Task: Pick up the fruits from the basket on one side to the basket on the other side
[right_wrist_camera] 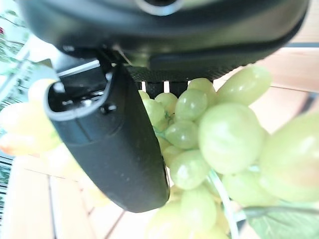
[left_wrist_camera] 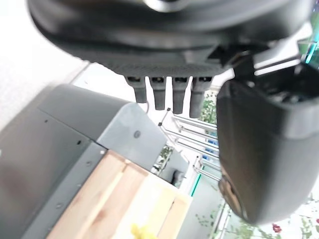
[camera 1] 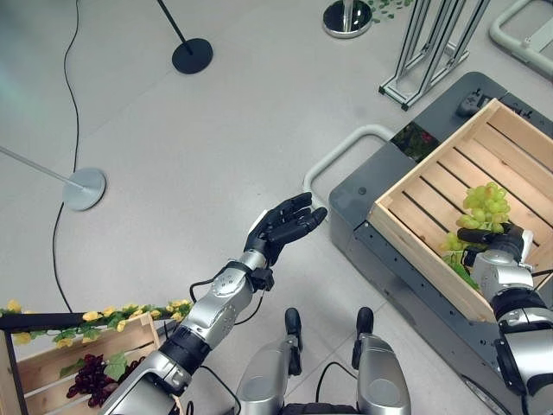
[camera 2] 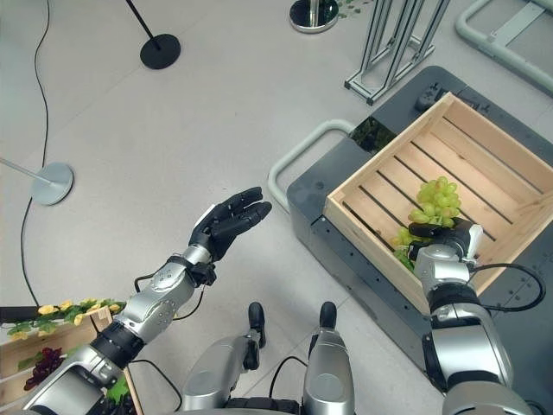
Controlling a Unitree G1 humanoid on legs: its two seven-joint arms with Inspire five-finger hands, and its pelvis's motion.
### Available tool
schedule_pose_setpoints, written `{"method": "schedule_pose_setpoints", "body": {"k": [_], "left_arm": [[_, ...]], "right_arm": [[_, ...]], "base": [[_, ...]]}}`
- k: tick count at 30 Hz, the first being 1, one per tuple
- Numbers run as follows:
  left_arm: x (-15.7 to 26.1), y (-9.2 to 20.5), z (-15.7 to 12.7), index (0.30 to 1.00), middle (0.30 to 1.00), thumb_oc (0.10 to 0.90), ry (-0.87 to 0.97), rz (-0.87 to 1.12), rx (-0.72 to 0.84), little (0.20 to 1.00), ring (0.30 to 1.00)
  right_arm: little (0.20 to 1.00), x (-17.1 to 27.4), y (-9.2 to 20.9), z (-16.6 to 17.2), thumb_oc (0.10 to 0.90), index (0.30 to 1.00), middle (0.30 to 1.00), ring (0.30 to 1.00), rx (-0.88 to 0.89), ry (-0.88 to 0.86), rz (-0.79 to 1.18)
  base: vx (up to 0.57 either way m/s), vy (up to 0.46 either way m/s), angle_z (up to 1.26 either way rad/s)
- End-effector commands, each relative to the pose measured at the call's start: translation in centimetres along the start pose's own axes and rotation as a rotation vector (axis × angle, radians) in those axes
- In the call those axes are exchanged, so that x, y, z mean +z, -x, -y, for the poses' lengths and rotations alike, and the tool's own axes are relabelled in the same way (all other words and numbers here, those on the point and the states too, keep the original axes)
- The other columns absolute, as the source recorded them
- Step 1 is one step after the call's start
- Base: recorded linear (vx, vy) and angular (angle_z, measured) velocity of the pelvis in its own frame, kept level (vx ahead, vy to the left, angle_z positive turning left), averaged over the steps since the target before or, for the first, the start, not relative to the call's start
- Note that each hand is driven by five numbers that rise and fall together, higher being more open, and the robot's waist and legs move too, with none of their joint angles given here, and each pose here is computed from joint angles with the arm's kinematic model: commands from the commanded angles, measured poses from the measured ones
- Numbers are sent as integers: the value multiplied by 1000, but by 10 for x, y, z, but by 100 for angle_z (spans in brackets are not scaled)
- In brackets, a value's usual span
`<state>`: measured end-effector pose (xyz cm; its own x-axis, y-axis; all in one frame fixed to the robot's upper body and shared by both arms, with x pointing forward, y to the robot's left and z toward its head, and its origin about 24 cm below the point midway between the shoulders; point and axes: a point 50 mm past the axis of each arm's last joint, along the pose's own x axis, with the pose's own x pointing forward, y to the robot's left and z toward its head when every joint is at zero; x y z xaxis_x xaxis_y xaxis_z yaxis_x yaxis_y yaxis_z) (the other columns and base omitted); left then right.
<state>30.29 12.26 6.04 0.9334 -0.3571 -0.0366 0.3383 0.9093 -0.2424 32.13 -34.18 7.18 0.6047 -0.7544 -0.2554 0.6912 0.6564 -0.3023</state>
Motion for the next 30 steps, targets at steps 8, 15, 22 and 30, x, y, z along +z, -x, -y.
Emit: {"method": "schedule_pose_setpoints", "body": {"k": [8, 15, 22, 30], "left_arm": [[5, 11, 23, 900, 900, 800, 295, 48, -214, 900, 900], [18, 9, 47, 900, 900, 800, 431, 88, -432, 900, 900], [43, 0, 66, 900, 900, 800, 526, 149, -580, 900, 900], [45, -3, 65, 900, 900, 800, 600, 146, -608, 900, 900]], "right_arm": [[300, 44, 37, -23, 400, 300, 300, 300, -4, -188, 392], [300, 62, 69, -50, 400, 300, 300, 300, 153, -147, 600], [300, 92, 96, -70, 400, 300, 300, 300, 201, 17, 886], [300, 127, 127, -80, 400, 300, 300, 300, 150, 282, 1280]], "base": [[92, 9, 6], [18, 6, 1], [6, 25, 6], [6, 41, 11]]}}
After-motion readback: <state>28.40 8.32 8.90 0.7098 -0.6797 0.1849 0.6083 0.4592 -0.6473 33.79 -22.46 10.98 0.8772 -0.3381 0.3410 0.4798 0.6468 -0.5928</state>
